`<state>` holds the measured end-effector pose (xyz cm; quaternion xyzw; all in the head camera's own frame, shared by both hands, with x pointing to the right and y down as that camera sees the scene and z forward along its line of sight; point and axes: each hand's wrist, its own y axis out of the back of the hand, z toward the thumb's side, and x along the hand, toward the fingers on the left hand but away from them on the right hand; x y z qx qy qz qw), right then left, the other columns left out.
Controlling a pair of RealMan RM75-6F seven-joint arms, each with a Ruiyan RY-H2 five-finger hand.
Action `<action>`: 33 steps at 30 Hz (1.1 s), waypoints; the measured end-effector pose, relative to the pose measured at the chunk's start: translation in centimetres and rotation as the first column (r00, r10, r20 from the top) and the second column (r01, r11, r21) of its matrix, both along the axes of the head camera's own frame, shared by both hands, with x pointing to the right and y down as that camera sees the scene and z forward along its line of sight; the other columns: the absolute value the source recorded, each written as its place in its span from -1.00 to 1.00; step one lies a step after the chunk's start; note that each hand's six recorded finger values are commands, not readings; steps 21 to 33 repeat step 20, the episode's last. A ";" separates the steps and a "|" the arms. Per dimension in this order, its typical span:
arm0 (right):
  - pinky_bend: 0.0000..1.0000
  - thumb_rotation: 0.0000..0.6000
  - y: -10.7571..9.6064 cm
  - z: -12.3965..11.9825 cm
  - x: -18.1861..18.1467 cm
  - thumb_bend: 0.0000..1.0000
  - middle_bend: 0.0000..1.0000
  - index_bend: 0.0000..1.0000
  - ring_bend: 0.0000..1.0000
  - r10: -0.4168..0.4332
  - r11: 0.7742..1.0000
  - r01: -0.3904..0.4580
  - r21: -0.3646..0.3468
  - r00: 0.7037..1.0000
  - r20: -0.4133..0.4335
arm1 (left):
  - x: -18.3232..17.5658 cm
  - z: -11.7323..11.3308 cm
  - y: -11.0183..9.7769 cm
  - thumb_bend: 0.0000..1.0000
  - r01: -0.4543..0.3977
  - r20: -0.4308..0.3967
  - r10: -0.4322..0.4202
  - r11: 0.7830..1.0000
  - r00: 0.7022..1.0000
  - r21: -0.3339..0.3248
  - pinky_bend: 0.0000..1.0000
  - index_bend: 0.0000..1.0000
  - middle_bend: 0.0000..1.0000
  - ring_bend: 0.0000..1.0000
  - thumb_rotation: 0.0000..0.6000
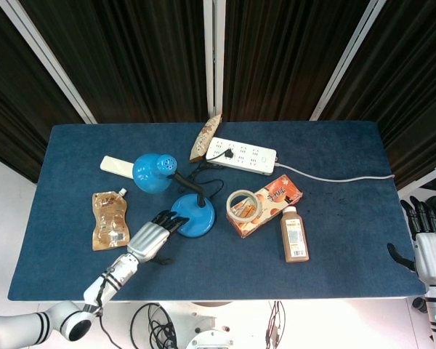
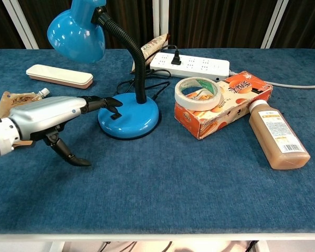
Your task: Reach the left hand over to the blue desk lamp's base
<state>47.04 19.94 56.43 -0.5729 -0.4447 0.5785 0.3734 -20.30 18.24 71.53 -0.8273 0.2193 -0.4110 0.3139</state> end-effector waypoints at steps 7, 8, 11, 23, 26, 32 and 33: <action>-1.00 1.00 -0.1 -0.2 -0.2 -0.59 -1.00 -1.00 -1.00 -0.004 1.000 0.004 0.006 1.000 0.010 | -4.8 -3.4 0.0 -0.76 0.081 0.053 -0.085 0.994 0.995 0.076 -0.97 -0.92 -0.85 -1.00 1.00; -1.00 1.00 -0.1 -0.3 -0.2 -0.59 -1.00 -1.00 -1.00 -0.005 1.000 0.005 0.006 1.000 0.012 | -6.2 -4.1 0.0 -0.76 0.108 0.072 -0.115 0.990 0.991 0.094 -0.97 -0.91 -0.85 -1.00 1.00; -1.00 1.00 -0.1 -0.3 -0.3 -0.59 -1.00 -1.00 -1.00 -0.008 1.000 0.008 0.008 1.000 0.014 | -10.3 -6.2 0.0 -0.79 0.190 0.119 -0.208 0.971 0.971 0.148 -0.97 -0.89 -0.85 -1.00 1.00; -1.00 1.00 -0.2 -0.3 -1.2 -0.60 -1.00 -1.00 -1.00 -0.046 0.999 0.046 0.011 0.999 -0.007 | -21.3 -13.1 -0.2 -0.96 0.331 0.232 -0.452 0.845 0.861 0.419 -0.96 -0.89 -0.89 -1.00 1.00; -1.00 1.00 -0.2 -0.3 -1.2 -0.60 -1.00 -1.00 -1.00 -0.046 0.999 0.046 0.011 0.999 -0.007 | -21.3 -13.1 -0.2 -0.96 0.331 0.232 -0.452 0.845 0.861 0.419 -0.96 -0.89 -0.89 -1.00 1.00; -1.00 1.00 -0.2 -0.3 -1.2 -0.60 -1.00 -1.00 -1.00 -0.046 0.999 0.046 0.011 0.999 -0.007 | -21.3 -13.1 -0.2 -0.96 0.331 0.232 -0.452 0.845 0.861 0.419 -0.96 -0.89 -0.89 -1.00 1.00; -1.00 1.00 -0.2 -0.3 -1.2 -0.60 -1.00 -1.00 -1.00 -0.046 0.999 0.046 0.011 0.999 -0.007 | -21.3 -13.1 -0.2 -0.96 0.331 0.232 -0.452 0.845 0.861 0.419 -0.96 -0.89 -0.89 -1.00 1.00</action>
